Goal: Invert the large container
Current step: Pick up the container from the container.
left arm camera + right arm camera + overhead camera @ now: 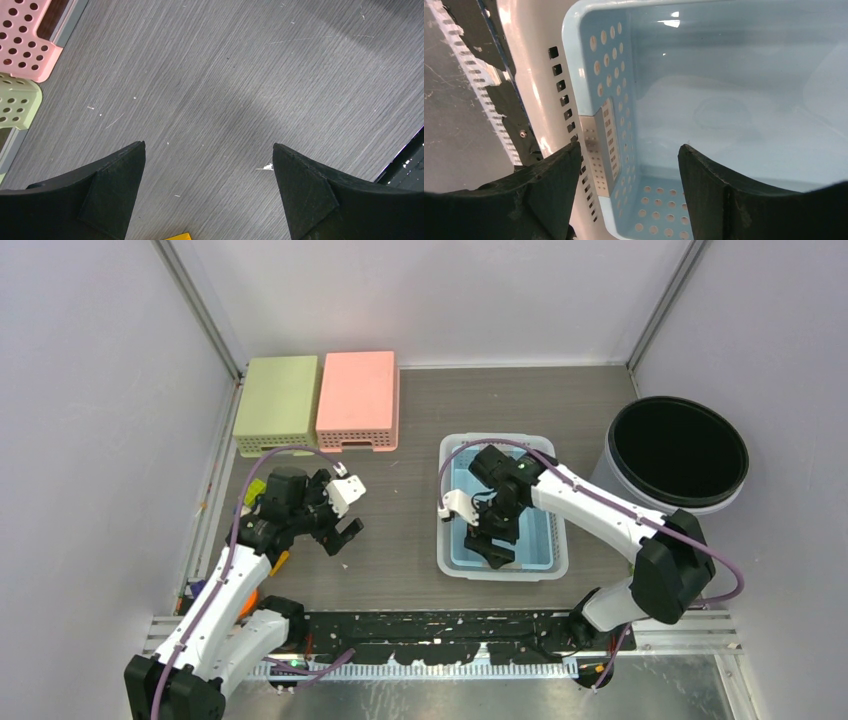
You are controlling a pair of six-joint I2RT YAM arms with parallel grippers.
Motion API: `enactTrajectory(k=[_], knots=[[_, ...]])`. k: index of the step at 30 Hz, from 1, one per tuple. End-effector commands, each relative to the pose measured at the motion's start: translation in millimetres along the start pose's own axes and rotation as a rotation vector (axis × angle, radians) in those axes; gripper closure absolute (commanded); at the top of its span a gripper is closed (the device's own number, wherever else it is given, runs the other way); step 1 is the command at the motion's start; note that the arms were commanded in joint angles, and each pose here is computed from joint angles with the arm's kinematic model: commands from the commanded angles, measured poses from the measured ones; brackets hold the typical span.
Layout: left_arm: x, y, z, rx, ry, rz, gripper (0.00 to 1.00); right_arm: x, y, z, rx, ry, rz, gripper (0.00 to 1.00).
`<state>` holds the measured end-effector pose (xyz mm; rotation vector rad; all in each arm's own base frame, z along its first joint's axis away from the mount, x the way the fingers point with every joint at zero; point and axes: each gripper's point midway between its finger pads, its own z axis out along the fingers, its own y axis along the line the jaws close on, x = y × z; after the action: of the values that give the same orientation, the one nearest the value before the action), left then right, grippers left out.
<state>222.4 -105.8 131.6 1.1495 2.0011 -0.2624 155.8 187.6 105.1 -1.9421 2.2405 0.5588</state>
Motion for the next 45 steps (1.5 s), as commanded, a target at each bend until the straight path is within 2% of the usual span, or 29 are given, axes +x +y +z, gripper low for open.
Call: enactTrajectory(k=[1,9,15,25,27,30,32,40,45], knots=[[-5,7,0,-0.025,-0.024,0.022,0.00,-1,-4,7,0.010,0.008,-0.026,0.25],[-6,6,1,-0.017,-0.026,0.024,0.00,4,-5,18,0.065,0.040,-0.045,0.27],[-6,5,0,-0.019,-0.031,0.025,0.00,8,-12,17,0.152,0.033,-0.067,0.41],[-7,6,-1,-0.021,-0.034,0.025,0.00,26,-10,20,0.206,0.124,-0.148,0.42],[-8,6,-2,-0.021,-0.035,0.026,0.00,25,-11,18,0.214,0.125,-0.144,0.50],[-7,6,-1,-0.021,-0.034,0.025,0.00,20,-8,12,0.205,0.124,-0.132,0.73],[-7,6,-1,-0.020,-0.033,0.024,0.00,14,-4,4,0.187,0.116,-0.123,0.82],[-7,6,-2,-0.024,-0.032,0.023,0.00,-23,23,-30,0.097,-0.031,-0.150,0.94],[-7,7,-2,-0.028,-0.029,0.022,0.00,-48,40,-42,-0.011,-0.102,-0.156,0.96]])
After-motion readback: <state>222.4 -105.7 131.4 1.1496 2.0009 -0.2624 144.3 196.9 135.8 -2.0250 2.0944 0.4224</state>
